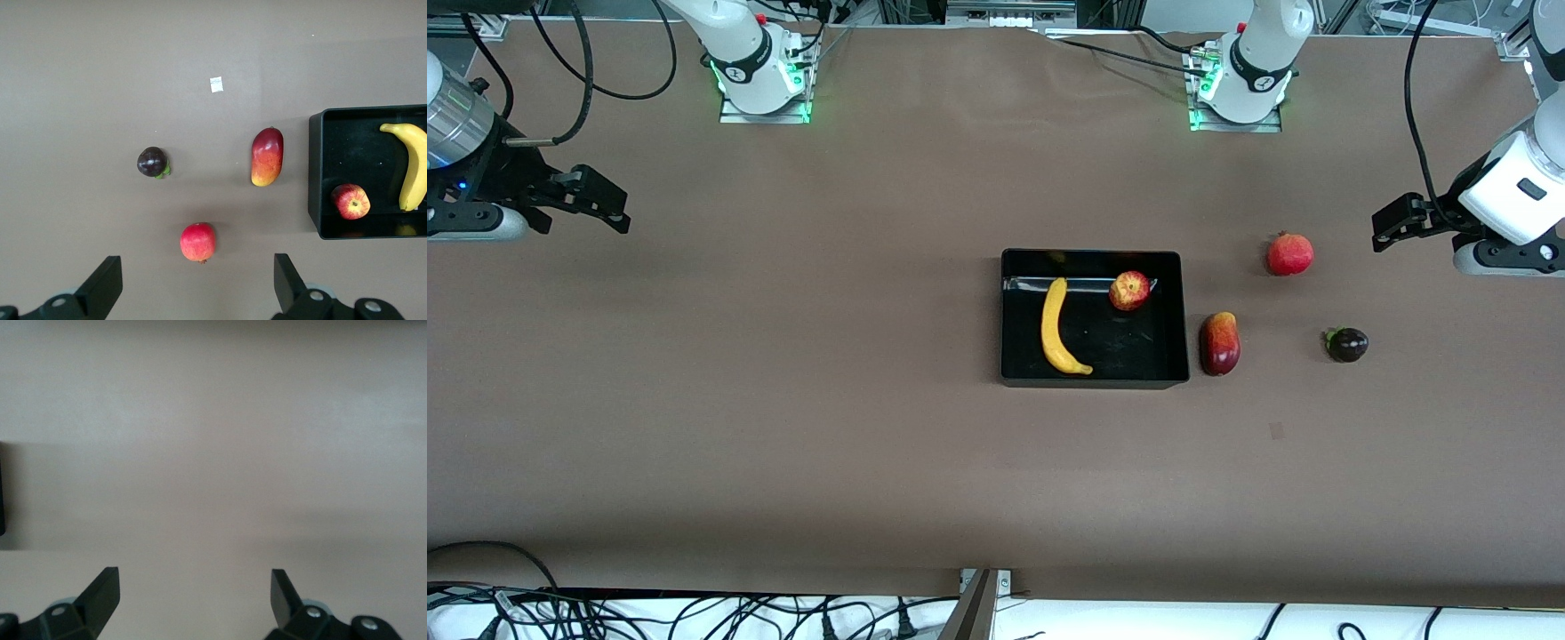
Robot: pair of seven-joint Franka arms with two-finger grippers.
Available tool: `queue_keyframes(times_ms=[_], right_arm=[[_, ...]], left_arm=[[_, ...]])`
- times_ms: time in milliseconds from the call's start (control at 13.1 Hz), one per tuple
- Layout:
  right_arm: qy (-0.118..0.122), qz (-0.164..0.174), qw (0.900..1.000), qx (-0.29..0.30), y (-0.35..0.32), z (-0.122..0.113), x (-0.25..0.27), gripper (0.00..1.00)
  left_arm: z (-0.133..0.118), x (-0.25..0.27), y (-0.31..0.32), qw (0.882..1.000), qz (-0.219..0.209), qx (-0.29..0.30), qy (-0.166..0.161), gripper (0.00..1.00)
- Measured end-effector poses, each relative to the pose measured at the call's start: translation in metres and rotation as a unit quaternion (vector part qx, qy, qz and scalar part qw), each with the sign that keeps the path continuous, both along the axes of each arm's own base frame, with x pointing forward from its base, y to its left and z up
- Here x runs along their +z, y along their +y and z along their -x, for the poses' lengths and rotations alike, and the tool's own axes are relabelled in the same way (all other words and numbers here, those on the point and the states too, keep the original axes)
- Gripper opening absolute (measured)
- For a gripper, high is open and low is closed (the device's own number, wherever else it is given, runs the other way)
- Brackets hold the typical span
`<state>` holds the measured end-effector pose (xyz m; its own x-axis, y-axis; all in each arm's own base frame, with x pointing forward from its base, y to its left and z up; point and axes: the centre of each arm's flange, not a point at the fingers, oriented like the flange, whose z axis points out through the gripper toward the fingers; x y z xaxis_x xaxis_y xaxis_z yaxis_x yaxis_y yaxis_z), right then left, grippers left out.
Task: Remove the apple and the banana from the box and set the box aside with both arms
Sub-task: 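Move the left gripper over the red-yellow apple in the tray, then lower the left gripper and grasp the red-yellow apple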
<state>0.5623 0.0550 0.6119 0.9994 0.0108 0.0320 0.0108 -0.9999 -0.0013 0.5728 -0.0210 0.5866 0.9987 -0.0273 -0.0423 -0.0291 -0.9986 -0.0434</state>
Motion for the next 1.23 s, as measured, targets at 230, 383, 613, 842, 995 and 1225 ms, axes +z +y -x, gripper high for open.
queue_keyframes(times_ms=[230, 383, 613, 842, 995, 1225], right_arm=[[0.000, 0.000, 1.000, 0.000, 0.000, 0.000, 0.000, 1.00], [0.001, 0.000, 1.000, 0.000, 0.000, 0.000, 0.000, 1.00], [0.001, 0.000, 1.000, 0.000, 0.000, 0.000, 0.000, 1.00], [0.001, 0.000, 1.000, 0.000, 0.000, 0.000, 0.000, 1.00], [0.001, 0.000, 1.000, 0.000, 0.000, 0.000, 0.000, 1.00], [0.002, 0.000, 1.000, 0.000, 0.000, 0.000, -0.001, 1.00]], left_arm=[[0.000, 0.000, 0.000, 1.000, 0.000, 0.000, 0.000, 1.00], [0.000, -0.001, 0.000, 1.000, 0.000, 0.000, 0.002, 1.00], [0.000, -0.013, -0.005, 1.000, -0.001, -0.004, 0.029, 1.00], [-0.003, -0.033, -0.040, 0.998, -0.001, -0.034, 0.052, 1.00], [-0.009, -0.064, -0.084, 0.996, -0.002, -0.045, 0.076, 1.00], [-0.026, -0.131, -0.159, 0.997, -0.006, -0.003, 0.071, 1.00]])
